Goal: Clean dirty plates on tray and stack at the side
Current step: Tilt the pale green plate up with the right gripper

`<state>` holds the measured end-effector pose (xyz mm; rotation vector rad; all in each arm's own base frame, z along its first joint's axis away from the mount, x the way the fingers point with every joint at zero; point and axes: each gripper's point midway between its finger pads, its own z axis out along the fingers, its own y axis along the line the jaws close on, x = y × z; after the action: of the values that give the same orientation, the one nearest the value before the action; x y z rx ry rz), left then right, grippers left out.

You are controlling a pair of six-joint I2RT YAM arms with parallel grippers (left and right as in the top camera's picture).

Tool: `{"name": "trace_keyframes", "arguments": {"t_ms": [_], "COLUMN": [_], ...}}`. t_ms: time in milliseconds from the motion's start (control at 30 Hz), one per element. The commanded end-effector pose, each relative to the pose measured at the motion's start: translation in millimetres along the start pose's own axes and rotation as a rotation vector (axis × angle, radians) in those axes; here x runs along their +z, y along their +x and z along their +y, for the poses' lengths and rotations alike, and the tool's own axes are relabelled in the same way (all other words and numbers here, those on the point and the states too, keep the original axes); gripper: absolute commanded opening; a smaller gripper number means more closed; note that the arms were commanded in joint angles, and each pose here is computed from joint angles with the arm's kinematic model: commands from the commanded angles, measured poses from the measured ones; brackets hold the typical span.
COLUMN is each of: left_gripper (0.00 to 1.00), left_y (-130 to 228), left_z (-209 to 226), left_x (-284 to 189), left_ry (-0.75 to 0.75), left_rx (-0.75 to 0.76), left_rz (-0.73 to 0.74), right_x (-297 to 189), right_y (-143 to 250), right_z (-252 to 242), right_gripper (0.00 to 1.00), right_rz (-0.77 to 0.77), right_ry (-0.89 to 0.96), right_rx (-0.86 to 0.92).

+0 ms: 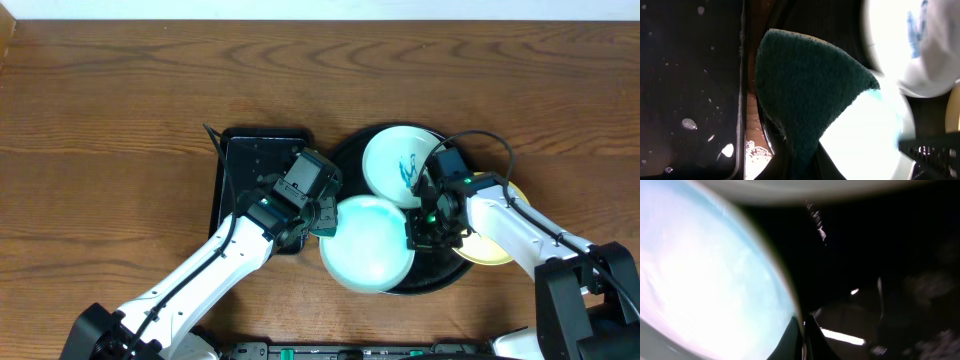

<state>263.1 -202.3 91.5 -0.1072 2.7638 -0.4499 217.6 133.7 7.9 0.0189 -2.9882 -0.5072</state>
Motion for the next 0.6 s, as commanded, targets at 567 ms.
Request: {"name": "trace_keyframes", "arguments": {"t_ms": [567], "left_gripper": [0.11], "left_y": [1.0], "left_z": [8.3], "left_x": [3.1], "left_ry": [-0.031], "left_rx": [0.005], "left_rz": [-0.003], "right_x": [-45.4], "right_y": [-43.0], "right_z": [6.6], "right_gripper": [0.01], "right_rz": [-0.138], "right_ry": [0.140], "right_rx": [-0.099]}}
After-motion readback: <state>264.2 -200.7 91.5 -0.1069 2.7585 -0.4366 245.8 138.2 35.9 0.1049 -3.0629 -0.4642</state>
